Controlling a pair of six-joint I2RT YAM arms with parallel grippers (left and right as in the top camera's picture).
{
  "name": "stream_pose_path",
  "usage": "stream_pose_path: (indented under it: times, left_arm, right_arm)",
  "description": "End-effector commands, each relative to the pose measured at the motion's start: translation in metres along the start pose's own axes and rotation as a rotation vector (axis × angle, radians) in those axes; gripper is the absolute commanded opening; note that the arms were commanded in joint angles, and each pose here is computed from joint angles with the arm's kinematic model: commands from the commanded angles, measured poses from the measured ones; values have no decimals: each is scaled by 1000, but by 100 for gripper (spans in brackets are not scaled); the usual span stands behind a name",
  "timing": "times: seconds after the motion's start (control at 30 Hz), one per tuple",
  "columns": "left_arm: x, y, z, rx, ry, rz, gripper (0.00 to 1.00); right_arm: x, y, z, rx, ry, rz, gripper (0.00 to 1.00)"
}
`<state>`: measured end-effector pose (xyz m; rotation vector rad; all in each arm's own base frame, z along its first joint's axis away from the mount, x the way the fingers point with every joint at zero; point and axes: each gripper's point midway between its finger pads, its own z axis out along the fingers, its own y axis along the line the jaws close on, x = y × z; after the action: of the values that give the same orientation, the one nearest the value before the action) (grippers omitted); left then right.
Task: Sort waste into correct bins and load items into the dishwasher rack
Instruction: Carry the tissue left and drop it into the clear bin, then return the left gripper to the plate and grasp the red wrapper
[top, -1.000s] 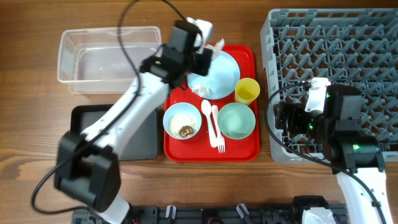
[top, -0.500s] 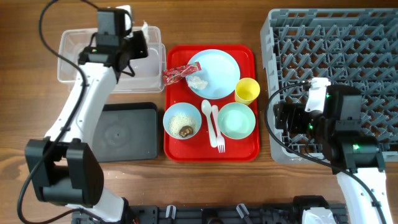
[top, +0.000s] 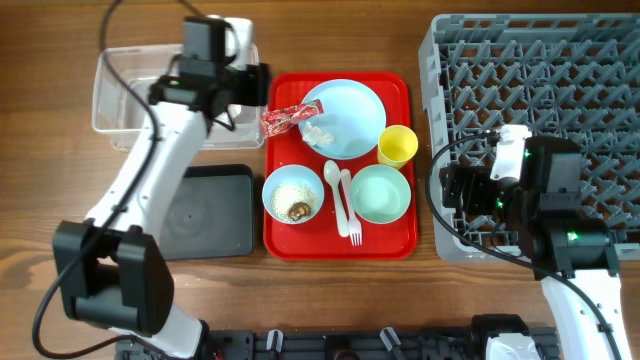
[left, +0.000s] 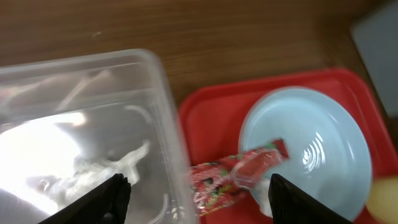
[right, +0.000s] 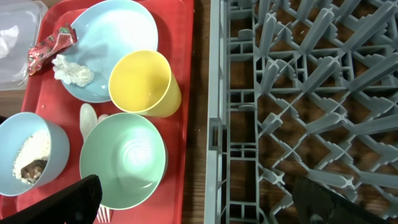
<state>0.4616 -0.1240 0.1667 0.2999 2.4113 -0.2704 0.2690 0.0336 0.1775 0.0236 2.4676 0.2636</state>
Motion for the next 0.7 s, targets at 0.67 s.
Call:
stream_pose_path:
  times: [0.67]
  left_arm:
    - [56, -81, 101, 161, 115, 380, 91]
  right_arm:
    - [-6, 2, -5, -6, -15, 8, 100]
